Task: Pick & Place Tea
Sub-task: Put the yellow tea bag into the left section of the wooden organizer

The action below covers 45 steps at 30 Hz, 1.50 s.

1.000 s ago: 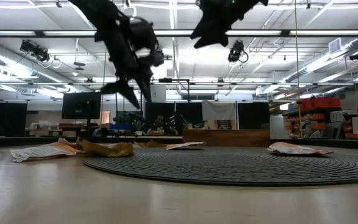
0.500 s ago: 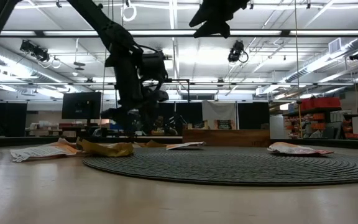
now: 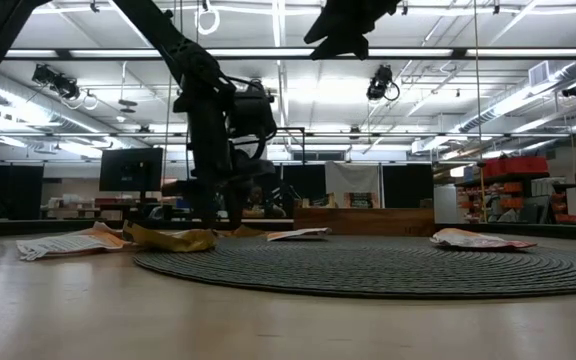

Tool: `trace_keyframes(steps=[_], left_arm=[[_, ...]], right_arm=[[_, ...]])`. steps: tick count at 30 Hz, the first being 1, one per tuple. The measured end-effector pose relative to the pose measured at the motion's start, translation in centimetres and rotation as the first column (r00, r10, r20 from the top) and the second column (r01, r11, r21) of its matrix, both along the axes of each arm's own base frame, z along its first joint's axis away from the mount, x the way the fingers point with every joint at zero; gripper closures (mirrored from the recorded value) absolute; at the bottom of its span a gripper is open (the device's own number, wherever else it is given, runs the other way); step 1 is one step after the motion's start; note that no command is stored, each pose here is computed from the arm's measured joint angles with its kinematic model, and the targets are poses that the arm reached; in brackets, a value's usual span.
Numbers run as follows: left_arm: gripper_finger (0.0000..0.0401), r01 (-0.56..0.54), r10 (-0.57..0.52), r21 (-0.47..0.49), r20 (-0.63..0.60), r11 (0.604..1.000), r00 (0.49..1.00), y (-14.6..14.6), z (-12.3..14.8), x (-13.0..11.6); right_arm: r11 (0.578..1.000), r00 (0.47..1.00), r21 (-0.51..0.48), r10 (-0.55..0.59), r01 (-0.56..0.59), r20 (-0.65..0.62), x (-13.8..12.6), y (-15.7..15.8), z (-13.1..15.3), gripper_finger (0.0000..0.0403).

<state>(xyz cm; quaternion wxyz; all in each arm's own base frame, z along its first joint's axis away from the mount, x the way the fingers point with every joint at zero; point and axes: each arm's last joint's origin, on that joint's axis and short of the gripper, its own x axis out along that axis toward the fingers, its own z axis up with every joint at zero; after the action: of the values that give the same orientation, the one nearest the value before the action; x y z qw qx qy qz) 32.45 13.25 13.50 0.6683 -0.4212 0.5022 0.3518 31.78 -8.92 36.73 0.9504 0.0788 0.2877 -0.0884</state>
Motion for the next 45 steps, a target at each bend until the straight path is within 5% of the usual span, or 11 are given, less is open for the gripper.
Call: trace_keyframes(steps=[9,15,20,25,32,36,45], left_arm=[[0.0386,0.002,-0.002,0.027,0.020,1.000,1.000,-0.6,0.0,0.5],[0.0394,0.019,-0.019,0.083,0.005,0.996,1.000,-2.0,1.1,0.5],[0.0398,0.011,-0.033,0.246,0.084,0.969,0.996,-4.0,5.2,0.3],[0.0398,0.024,-0.111,0.450,0.167,0.893,0.980,-6.9,9.3,0.0],[0.0399,0.060,-0.269,0.692,0.199,0.720,0.942,-10.2,13.4,-0.4],[0.0399,0.116,-0.341,0.744,0.157,0.658,0.927,-10.6,14.0,-0.4],[0.0399,0.248,-0.438,0.801,0.021,0.545,0.899,-9.4,14.4,-0.4]], right_arm=[[1.000,1.000,-0.021,0.001,-0.002,-0.025,-0.2,-0.2,-0.2,0.0193],[0.998,0.995,-0.051,-0.033,0.029,-0.089,-0.6,-0.6,-0.6,0.0193],[0.999,0.994,-0.032,-0.042,0.039,-0.098,-1.1,-1.8,-0.7,0.0193],[0.998,0.998,0.065,0.019,-0.015,-0.061,-1.6,-3.1,-0.7,0.0193],[0.970,1.000,0.244,-0.005,0.004,0.003,-1.4,-5.1,-1.1,0.0192],[0.932,1.000,0.363,0.005,-0.010,0.014,-0.1,-6.2,-2.6,0.0187],[0.894,0.999,0.447,-0.024,0.033,-0.026,3.5,-6.8,-4.1,0.0192]])
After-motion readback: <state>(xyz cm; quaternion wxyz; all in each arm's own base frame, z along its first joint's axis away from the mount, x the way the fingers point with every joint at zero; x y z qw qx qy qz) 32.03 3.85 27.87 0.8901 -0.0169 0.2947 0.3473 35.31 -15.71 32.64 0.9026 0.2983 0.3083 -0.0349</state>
